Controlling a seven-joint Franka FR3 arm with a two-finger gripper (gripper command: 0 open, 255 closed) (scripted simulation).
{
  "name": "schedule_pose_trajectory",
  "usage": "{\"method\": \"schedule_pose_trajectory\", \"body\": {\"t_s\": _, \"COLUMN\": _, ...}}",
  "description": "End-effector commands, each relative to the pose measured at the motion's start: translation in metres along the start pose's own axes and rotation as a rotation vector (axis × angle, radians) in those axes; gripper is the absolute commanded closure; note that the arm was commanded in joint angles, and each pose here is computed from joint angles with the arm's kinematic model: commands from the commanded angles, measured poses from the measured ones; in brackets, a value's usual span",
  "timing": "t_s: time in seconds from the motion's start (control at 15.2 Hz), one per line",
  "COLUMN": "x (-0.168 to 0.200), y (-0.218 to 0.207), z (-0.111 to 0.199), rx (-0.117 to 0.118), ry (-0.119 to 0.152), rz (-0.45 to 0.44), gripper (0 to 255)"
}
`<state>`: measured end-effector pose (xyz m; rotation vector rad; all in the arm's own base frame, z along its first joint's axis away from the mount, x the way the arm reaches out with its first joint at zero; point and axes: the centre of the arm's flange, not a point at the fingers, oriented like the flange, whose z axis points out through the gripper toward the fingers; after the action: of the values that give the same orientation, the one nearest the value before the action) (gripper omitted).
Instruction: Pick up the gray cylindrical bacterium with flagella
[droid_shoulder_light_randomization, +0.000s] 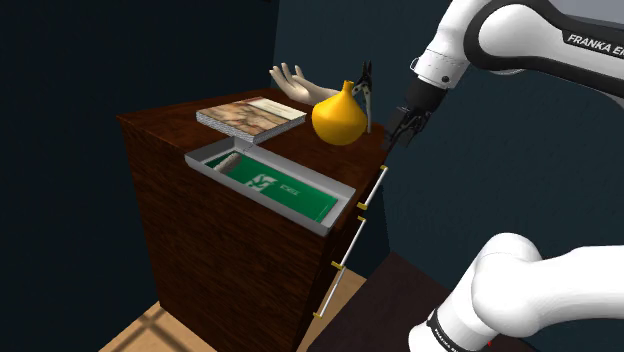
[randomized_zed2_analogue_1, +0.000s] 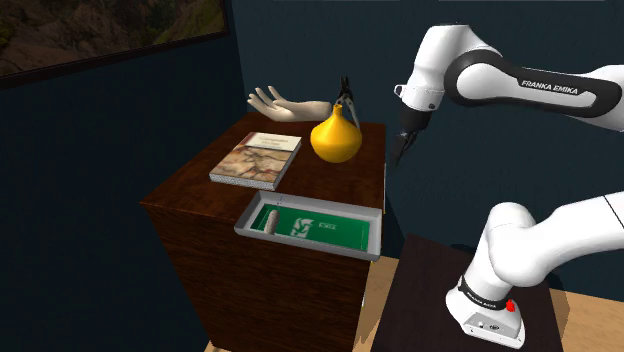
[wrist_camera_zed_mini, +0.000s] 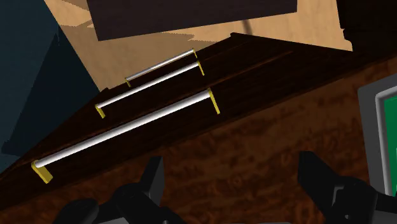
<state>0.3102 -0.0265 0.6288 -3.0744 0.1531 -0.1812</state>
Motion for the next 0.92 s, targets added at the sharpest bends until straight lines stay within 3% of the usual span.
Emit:
{"method": "schedule_pose_trajectory", "body": {"t_s": 0.0, "x": 0.0, "y": 0.0, "z": 0.0, "rx": 0.0, "ry": 0.0, "rz": 0.0, "gripper": 0}}
{"method": "schedule_pose_trajectory", "body": {"t_s": 0.86, "x": 0.075, "y": -0.163, "z": 0.025, "rx": -0.053, "ry": -0.044, "rz": 0.223, "gripper": 0}}
